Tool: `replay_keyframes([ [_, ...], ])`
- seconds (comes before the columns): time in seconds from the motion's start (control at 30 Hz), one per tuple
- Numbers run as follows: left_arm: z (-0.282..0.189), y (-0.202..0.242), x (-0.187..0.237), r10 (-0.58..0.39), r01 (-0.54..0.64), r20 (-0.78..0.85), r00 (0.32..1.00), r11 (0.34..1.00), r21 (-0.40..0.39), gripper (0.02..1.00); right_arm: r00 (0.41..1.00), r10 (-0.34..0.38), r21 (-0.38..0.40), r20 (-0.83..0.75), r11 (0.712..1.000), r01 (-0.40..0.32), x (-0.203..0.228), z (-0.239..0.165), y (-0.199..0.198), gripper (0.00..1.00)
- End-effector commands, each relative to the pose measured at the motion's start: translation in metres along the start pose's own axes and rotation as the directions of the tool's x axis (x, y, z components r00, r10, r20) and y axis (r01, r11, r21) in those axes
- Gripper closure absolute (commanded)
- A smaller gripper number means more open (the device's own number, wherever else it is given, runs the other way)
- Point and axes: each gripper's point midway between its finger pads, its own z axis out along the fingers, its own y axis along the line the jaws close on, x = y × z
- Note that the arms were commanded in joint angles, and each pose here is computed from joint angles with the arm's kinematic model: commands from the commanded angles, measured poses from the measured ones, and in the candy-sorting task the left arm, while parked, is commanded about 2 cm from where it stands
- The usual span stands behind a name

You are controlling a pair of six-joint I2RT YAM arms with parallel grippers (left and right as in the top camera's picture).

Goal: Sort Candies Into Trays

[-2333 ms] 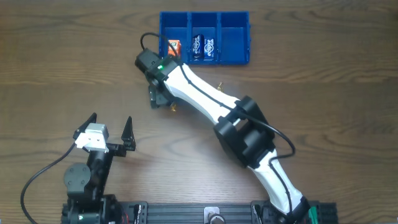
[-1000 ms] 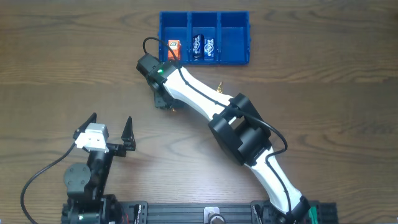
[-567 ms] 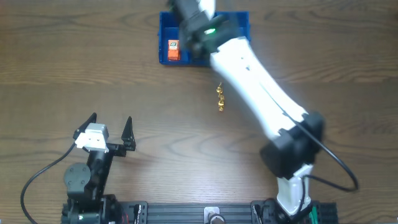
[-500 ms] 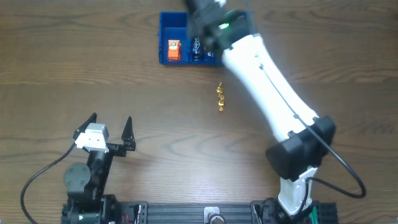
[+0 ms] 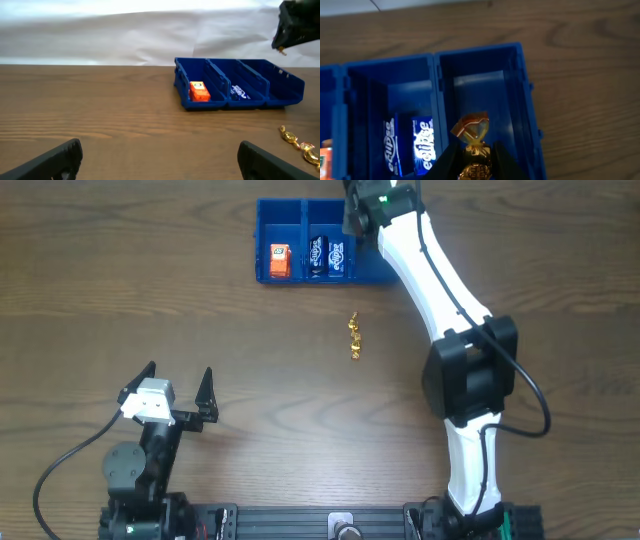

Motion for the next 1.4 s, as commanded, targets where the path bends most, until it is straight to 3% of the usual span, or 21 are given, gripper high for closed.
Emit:
replay_keyframes([
  [0.03, 0.001, 0.0, 0.016, 0.005, -0.005, -0.045, 0.999, 1.0, 0.01, 0.02, 1.0, -0.017, 0.002, -0.025, 1.0, 0.017, 0.007, 0.014, -0.002, 0.855],
  [0.47, 0.001, 0.0, 0.016, 0.005, -0.005, -0.045, 0.999, 1.0, 0.01, 0.02, 1.0, -0.012, 0.011, -0.025, 1.0, 0.012, 0.006, 0.017, -0.006, 0.844],
  [0.9, 0.001, 0.0, 0.016, 0.005, -0.005, -0.045, 0.999, 1.0, 0.01, 0.02, 0.993, 0.035, 0.043, 0.112, 0.998, -0.04, -0.027, 0.017, -0.013, 0.809],
  [0.97, 0.001, 0.0, 0.016, 0.005, -0.005, -0.045, 0.999, 1.0, 0.01, 0.02, 0.993, 0.035, 0.042, 0.112, 0.998, -0.04, -0.027, 0.017, -0.013, 0.744],
  [1.03, 0.001, 0.0, 0.016, 0.005, -0.005, -0.045, 0.999, 1.0, 0.01, 0.023, 0.993, 0.034, 0.043, 0.111, 0.998, -0.039, -0.027, 0.017, -0.013, 0.375],
  [1.07, 0.001, 0.0, 0.016, 0.005, -0.005, -0.045, 0.999, 1.0, 0.01, 0.02, 0.994, 0.033, 0.044, 0.108, 0.998, -0.038, -0.026, 0.017, -0.013, 0.001],
  [1.4, 0.001, 0.0, 0.016, 0.005, -0.005, -0.045, 0.999, 1.0, 0.01, 0.02, 0.999, 0.013, 0.059, 0.042, 0.998, -0.016, -0.014, -0.002, -0.021, 0.001],
])
